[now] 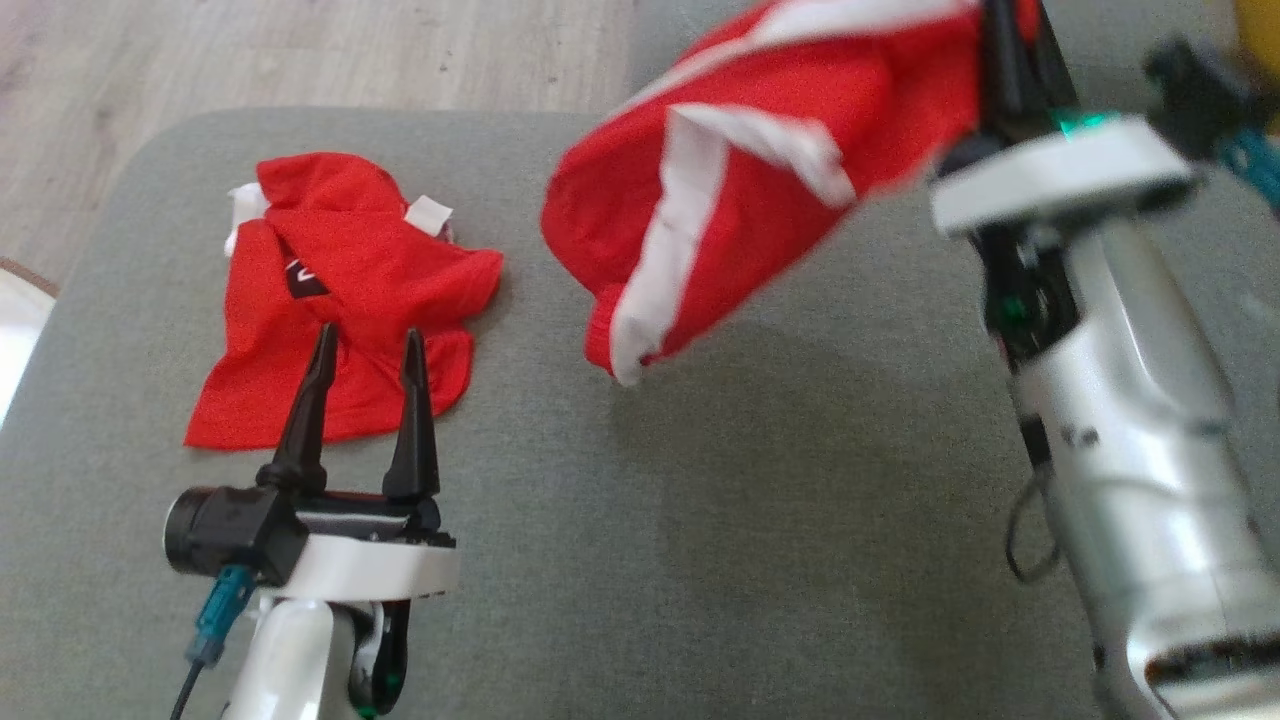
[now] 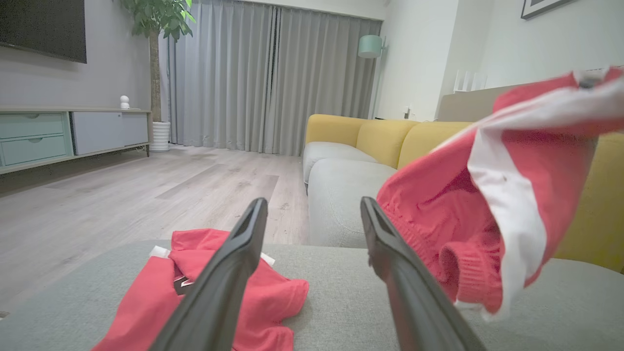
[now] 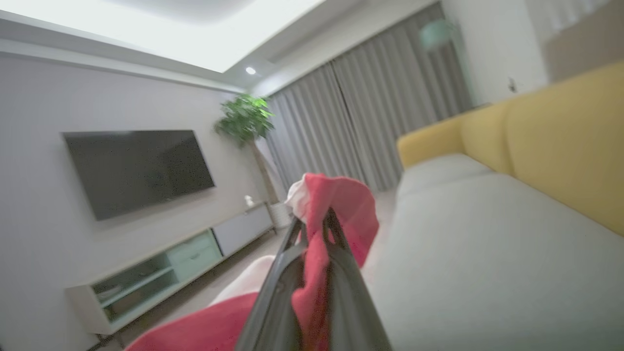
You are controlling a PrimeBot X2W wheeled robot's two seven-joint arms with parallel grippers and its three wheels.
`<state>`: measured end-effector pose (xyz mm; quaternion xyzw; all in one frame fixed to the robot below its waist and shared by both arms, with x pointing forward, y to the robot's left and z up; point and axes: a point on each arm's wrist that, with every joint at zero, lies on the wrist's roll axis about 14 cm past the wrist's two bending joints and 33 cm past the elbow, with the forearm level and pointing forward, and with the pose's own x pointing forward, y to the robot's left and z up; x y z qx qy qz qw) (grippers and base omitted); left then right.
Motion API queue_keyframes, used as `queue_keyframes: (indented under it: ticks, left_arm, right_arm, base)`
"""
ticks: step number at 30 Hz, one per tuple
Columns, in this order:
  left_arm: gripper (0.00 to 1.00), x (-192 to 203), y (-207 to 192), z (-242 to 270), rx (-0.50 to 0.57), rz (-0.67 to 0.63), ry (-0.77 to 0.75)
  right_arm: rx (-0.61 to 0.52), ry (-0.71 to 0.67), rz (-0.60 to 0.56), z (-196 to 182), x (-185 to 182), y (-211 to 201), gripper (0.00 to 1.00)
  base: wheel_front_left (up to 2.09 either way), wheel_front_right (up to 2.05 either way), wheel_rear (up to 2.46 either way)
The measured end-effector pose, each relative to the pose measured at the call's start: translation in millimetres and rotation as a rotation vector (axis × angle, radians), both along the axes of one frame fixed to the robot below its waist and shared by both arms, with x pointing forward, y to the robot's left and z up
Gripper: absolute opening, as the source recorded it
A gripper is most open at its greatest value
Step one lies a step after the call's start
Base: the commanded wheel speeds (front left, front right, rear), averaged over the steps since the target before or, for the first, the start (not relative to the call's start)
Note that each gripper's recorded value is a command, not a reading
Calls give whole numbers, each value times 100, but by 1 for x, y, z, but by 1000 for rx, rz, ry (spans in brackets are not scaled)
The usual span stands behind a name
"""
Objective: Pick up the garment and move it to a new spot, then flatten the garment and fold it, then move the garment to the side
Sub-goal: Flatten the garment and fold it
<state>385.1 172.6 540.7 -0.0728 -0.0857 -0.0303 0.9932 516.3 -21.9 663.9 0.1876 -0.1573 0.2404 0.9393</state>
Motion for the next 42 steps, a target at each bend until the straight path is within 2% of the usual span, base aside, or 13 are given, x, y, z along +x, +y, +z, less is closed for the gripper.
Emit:
queue_keyframes:
  ticks: [2,4,5,6,8,10,13,17,21,23,29,34,42]
  left_arm:
    - [100,1,-3,-3,-2,-10,7]
    - [100,4,-8,-6,-4,-27,13]
    - [100,5,-10,-7,-5,-34,16]
    - [100,7,-13,-8,-6,-42,19]
    - [100,10,-19,-11,1,-60,25]
    - [100,13,-27,-12,7,-85,29]
    - [100,16,-34,-13,4,-107,31]
    - [100,19,-43,-12,2,-132,26]
    - [100,19,-49,-6,0,-149,9]
    - [100,19,-54,-2,0,-162,-4]
    - [100,16,-62,2,16,-179,-16]
    - [100,7,-65,-15,15,-190,34]
    - [100,4,-68,-24,15,-201,59]
  right_arm:
    - [2,102,-80,-36,6,-29,0]
    - [-21,271,-168,-95,4,-63,0]
    - [-47,377,-211,-131,-2,-82,44]
    - [-87,488,-258,-169,-13,-102,100]
    - [-146,678,-339,-230,-41,-139,100]
    - [-175,746,-419,-255,-60,-170,100]
    - [-156,707,-490,-244,-58,-190,100]
    - [-196,540,-511,-202,-44,-191,100]
    - [-243,361,-448,-160,-41,-166,100]
    - [-273,278,-394,-145,-53,-146,100]
    - [-302,285,-341,-164,-96,-131,100]
    - [-320,331,-311,-185,-122,-124,100]
    - [-319,337,-294,-189,-127,-118,100]
  base:
    - [0,0,0]
    - [0,0,0]
    - [0,0,0]
    - [0,0,0]
    - [0,0,0]
    - [0,0,0]
    - [0,0,0]
    - [0,0,0]
    - [0,0,0]
    - [0,0,0]
    - [0,0,0]
    - [0,0,0]
    - [0,0,0]
